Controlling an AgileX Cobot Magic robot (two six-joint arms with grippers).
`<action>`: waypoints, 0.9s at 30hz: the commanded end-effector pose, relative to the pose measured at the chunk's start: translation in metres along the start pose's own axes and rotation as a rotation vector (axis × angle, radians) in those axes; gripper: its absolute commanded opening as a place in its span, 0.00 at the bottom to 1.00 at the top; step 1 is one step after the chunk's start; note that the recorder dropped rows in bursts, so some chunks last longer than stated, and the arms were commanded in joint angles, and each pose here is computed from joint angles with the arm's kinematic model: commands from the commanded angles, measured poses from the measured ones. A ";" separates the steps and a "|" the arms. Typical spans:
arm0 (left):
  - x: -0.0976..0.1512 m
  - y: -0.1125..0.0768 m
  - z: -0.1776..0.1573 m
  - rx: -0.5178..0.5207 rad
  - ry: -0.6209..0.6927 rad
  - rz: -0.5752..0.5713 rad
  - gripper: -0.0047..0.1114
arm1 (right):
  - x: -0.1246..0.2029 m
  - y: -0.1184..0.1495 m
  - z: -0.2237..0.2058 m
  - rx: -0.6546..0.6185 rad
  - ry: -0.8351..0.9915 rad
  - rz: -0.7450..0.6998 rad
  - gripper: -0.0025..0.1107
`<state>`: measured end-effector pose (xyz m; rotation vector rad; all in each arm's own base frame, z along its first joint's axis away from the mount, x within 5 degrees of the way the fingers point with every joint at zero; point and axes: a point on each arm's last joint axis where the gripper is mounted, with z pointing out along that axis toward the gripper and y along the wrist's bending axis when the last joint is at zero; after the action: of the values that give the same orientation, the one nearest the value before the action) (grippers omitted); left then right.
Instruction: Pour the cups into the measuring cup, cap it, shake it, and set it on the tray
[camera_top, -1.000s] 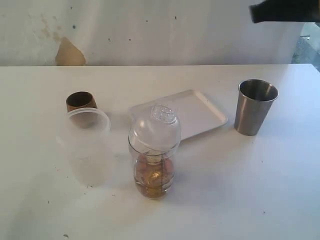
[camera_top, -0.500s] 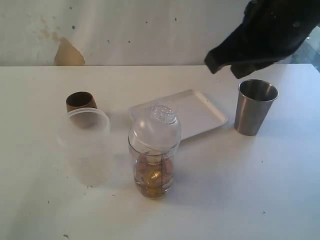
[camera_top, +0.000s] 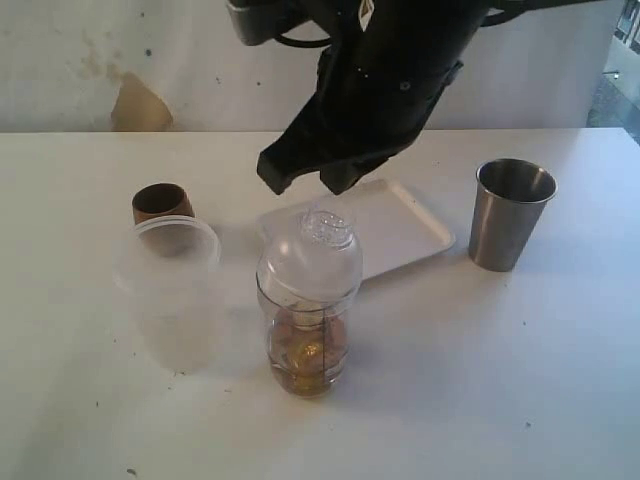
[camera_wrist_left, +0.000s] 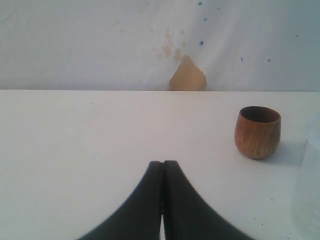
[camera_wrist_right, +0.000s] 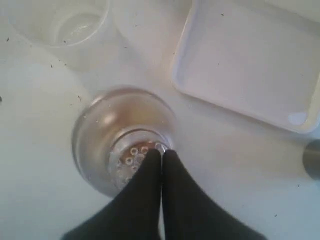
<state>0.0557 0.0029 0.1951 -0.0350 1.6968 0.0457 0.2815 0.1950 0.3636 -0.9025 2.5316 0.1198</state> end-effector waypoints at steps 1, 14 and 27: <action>0.001 0.000 0.000 0.001 -0.003 -0.002 0.04 | -0.005 0.001 0.012 -0.005 0.010 -0.015 0.02; 0.001 0.000 0.000 0.001 -0.003 -0.002 0.04 | -0.011 0.013 0.022 -0.106 -0.016 -0.030 0.02; 0.001 0.000 0.000 0.001 -0.003 -0.002 0.04 | -0.011 0.014 0.028 -0.109 -0.006 -0.028 0.02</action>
<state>0.0557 0.0029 0.1951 -0.0350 1.6968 0.0457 0.2895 0.2171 0.3441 -0.9669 2.5356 0.2500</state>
